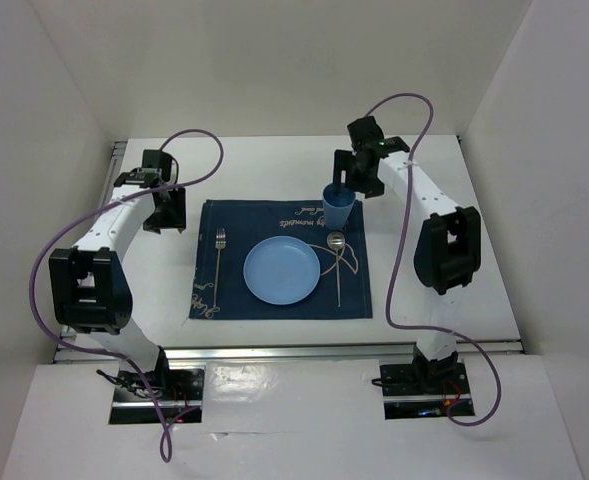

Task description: Set the dinner table for one person

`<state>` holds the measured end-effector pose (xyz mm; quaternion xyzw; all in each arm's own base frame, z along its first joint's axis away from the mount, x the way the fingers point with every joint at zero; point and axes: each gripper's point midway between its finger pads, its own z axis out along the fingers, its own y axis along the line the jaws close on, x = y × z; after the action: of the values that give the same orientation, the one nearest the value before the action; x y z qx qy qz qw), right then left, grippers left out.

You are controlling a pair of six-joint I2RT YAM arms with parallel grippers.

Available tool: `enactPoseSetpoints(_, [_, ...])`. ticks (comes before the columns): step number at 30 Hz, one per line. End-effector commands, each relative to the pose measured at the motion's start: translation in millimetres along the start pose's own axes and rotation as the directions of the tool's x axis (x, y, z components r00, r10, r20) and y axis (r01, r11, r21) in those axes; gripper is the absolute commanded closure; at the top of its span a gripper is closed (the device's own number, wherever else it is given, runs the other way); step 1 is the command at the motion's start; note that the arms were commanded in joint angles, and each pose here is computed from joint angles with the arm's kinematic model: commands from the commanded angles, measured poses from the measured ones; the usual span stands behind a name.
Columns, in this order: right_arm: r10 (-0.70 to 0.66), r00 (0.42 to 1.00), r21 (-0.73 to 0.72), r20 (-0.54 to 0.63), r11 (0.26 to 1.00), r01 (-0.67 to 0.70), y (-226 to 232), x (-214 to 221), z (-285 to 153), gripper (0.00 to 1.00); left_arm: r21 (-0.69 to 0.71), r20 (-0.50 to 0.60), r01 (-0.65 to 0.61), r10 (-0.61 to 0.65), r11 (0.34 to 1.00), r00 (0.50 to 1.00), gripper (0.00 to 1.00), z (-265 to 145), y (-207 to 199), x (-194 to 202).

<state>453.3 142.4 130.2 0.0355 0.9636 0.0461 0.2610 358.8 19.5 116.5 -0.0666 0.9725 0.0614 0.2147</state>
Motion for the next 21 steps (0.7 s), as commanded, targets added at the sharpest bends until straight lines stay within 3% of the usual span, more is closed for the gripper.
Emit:
enactPoseSetpoints(1, [0.016, 0.979, -0.073, 0.203, 0.997, -0.001, 13.1, -48.8, -60.5, 0.12, 0.011, 0.05, 0.006, -0.006, 1.0, 0.999, 0.38, -11.2, 2.2, -7.3])
enactPoseSetpoints(4, [0.062, 0.959, -0.083, 0.275, 0.996, -0.041, 7.6, -63.2, -95.8, 0.0, -0.008, 0.061, 0.008, -0.008, 1.0, 0.998, 0.38, -13.9, 6.0, -8.8])
enactPoseSetpoints(6, [0.139, 0.957, -0.047, 0.256, 0.99, -0.132, -14.3, -58.0, -102.1, 0.0, -0.009, 0.061, -0.001, 0.002, 1.0, 0.998, 0.38, -14.0, 6.4, -8.8])
enactPoseSetpoints(9, [0.298, 0.952, -0.014, 0.062, 0.954, -0.298, -63.0, -11.3, -90.9, 0.0, -0.008, 0.07, -0.009, 0.009, 1.0, 0.998, 0.38, -16.9, 7.1, -9.9])
enactPoseSetpoints(11, [0.377, 0.925, -0.033, 0.051, 0.926, -0.376, -93.8, 3.8, -100.5, 0.0, -0.008, 0.078, -0.016, 0.017, 1.0, 0.997, 0.38, -16.7, 7.2, -12.2])
enactPoseSetpoints(12, [0.42, 0.907, -0.058, -0.042, 0.905, -0.421, -98.1, 37.3, -89.1, 0.0, -0.009, 0.067, -0.018, 0.019, 1.0, 0.998, 0.38, -14.2, 7.3, -7.8])
enactPoseSetpoints(14, [0.505, 0.863, -0.103, 0.003, 0.859, -0.502, -127.6, 45.6, -102.0, 0.0, 0.001, 0.066, -0.028, 0.028, 1.0, 0.997, 0.38, -14.2, 5.8, -7.6])
enactPoseSetpoints(15, [0.536, 0.842, -0.101, -0.056, 0.836, -0.539, -132.9, 71.3, -93.1, 0.0, 0.001, 0.067, -0.028, 0.028, 1.0, 0.997, 0.38, -12.1, 5.6, -7.0])
enactPoseSetpoints(16, [0.547, 0.836, -0.097, -0.037, 0.831, -0.548, -141.1, 76.9, -95.5, 0.0, 0.011, 0.067, -0.029, 0.028, 1.0, 0.997, 0.38, -12.1, 3.7, -6.8])
enactPoseSetpoints(21, [0.619, 0.785, 0.168, 0.014, 0.773, -0.612, -183.0, 123.2, -88.8, 0.0, -0.092, 0.052, 0.0, 0.005, 0.996, 0.999, 0.38, -4.9, 19.9, -5.3])
